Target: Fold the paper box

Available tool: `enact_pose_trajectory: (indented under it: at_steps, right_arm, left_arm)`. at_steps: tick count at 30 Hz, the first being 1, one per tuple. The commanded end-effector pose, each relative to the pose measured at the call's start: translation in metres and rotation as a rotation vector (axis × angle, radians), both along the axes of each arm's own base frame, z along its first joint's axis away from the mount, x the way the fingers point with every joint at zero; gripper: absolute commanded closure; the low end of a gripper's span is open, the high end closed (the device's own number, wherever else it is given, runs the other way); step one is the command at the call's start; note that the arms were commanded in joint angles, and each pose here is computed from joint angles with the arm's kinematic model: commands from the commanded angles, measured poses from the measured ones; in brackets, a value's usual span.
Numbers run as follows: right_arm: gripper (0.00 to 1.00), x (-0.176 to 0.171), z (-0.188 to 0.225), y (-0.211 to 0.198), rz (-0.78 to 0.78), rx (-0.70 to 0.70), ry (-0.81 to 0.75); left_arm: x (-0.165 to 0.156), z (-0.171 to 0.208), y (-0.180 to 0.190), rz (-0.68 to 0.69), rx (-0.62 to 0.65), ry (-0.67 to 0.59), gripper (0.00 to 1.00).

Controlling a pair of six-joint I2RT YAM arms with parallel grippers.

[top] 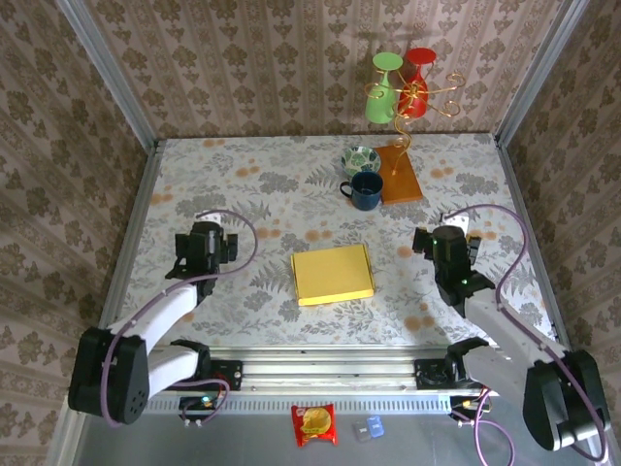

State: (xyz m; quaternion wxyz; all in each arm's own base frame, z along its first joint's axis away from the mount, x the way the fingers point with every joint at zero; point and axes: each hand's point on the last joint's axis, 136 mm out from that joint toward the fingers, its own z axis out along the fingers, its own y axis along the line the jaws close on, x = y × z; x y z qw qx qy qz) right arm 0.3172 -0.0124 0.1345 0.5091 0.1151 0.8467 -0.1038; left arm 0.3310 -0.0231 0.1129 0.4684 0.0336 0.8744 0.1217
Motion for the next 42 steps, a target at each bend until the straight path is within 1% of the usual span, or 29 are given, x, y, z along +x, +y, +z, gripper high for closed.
enact_pose_trajectory:
  at_steps: [1, 4, 8, 11, 14, 17, 19, 21, 22, 24, 26, 30, 34, 35, 37, 39, 41, 42]
  right_arm:
    - [0.00, 0.020, 0.005, 0.000, 0.048, 0.018, -0.088]
    - [0.00, 0.027, -0.005, -0.006, 0.051, 0.046, -0.095]
    - [0.00, 0.038, -0.014, -0.012, 0.065, 0.059, -0.094]
    - [0.00, 0.051, -0.012, -0.015, 0.080, 0.081, -0.121]
    - [0.00, 0.063, -0.011, -0.018, 0.087, 0.105, -0.144]
    - [0.00, 0.070, -0.010, -0.021, 0.096, 0.091, -0.149]
    - [0.00, 0.071, -0.011, -0.025, 0.094, 0.103, -0.175]
    - [0.00, 0.072, -0.019, -0.030, 0.082, 0.119, -0.167]
    - [0.00, 0.074, -0.020, -0.030, 0.085, 0.119, -0.155]
    - [0.00, 0.075, -0.020, -0.027, 0.097, 0.119, -0.151]
    - [0.00, 0.074, -0.020, -0.027, 0.102, 0.117, -0.158]
    - [0.00, 0.075, -0.020, -0.026, 0.104, 0.116, -0.158]
    - [0.00, 0.072, -0.021, -0.021, 0.109, 0.084, -0.167]
    - [0.00, 0.071, -0.021, -0.015, 0.132, 0.067, -0.193]
    - [0.00, 0.063, -0.023, -0.009, 0.152, 0.016, -0.308]
    - [0.00, 0.058, -0.030, -0.012, 0.124, 0.023, -0.251]
    - [0.00, 0.069, -0.030, -0.013, 0.120, 0.022, -0.228]
    - [0.00, 0.075, -0.035, -0.013, 0.119, 0.027, -0.187]
  left_arm:
    - [0.023, 0.011, -0.005, -0.070, -0.031, -0.122, 0.00]
    - [0.031, 0.006, 0.000, -0.063, -0.070, -0.187, 0.00]
    - [0.042, 0.004, 0.002, -0.073, -0.084, -0.183, 0.00]
    - [0.051, 0.006, 0.003, -0.089, -0.085, -0.210, 0.00]
    - [0.059, 0.005, 0.008, -0.097, -0.074, -0.199, 0.00]
    - [0.061, 0.004, 0.015, -0.091, -0.074, -0.225, 0.00]
    - [0.059, -0.003, 0.025, -0.059, -0.093, -0.281, 0.00]
    - [0.053, -0.014, 0.035, -0.029, -0.107, -0.332, 0.00]
    - [0.052, -0.007, 0.039, -0.017, -0.107, -0.376, 0.00]
    - [0.049, -0.012, 0.039, -0.008, -0.131, -0.339, 0.00]
    - [0.054, -0.008, 0.036, -0.032, -0.115, -0.356, 0.00]
    - [0.064, -0.016, 0.040, -0.006, -0.132, -0.274, 0.00]
    - [0.064, -0.014, 0.039, -0.012, -0.123, -0.286, 0.00]
    - [0.063, -0.014, 0.039, -0.013, -0.125, -0.286, 0.00]
    - [0.064, -0.014, 0.039, -0.011, -0.123, -0.288, 0.00]
    - [0.064, -0.014, 0.039, -0.012, -0.123, -0.286, 0.00]
    - [0.064, -0.015, 0.039, -0.012, -0.122, -0.284, 0.00]
    - [0.064, -0.014, 0.039, -0.012, -0.121, -0.287, 0.00]
